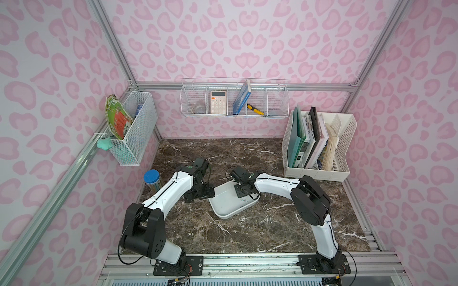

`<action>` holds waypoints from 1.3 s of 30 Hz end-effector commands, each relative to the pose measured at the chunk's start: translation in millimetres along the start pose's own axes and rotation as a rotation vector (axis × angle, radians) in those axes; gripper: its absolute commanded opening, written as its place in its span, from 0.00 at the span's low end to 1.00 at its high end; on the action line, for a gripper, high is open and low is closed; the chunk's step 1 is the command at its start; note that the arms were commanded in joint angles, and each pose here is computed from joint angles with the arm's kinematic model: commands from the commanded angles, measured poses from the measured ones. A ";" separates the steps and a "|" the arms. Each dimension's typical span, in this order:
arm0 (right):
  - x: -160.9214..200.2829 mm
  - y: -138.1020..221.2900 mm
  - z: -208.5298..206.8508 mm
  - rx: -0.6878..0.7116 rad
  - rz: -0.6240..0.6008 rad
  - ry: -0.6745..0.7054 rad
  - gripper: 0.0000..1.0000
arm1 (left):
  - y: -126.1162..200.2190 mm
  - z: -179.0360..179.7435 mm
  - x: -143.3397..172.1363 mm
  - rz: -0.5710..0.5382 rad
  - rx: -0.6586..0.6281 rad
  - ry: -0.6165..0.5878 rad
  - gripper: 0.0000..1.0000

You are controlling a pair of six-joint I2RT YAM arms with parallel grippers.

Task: Take out the screws from the storage box
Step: Pick up the screw from the storage box, then place the screw at the center of the board, then adjust the storage box at the center of the board.

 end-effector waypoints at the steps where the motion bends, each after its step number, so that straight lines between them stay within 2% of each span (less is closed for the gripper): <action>1: 15.4 -10.1 1.0 -0.012 0.078 -0.006 0.16 | -1.1 1.1 -0.8 0.001 -0.019 -0.013 0.93; 8: -1.2 5.1 -3.2 -0.025 0.007 -0.020 0.04 | 11.4 9.1 2.5 -0.026 -0.048 0.040 0.92; 16: -25.9 46.8 -10.9 -0.019 -0.118 -0.016 0.02 | 20.0 -0.8 23.0 0.106 0.114 0.184 0.90; 23: -31.0 75.6 -31.4 -0.024 -0.186 -0.055 0.02 | 0.6 -2.3 35.6 0.203 0.149 0.282 0.82; 29: -20.5 96.3 -63.4 0.007 -0.225 -0.110 0.01 | -11.7 -12.0 37.5 0.220 0.138 0.289 0.73; 39: 39.5 96.6 -123.8 0.075 -0.183 -0.240 0.01 | -26.8 -18.9 38.2 0.216 0.077 0.285 0.62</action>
Point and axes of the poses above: each gripper's point midway between its finger pads, its own y axis back along the fingers, its own z axis along the line the jaws close on, x = y × z, the point moved 7 cm from there along y, back along the fingers, and after that the axes turned 14 degrees about y, right-handed, at the moved point
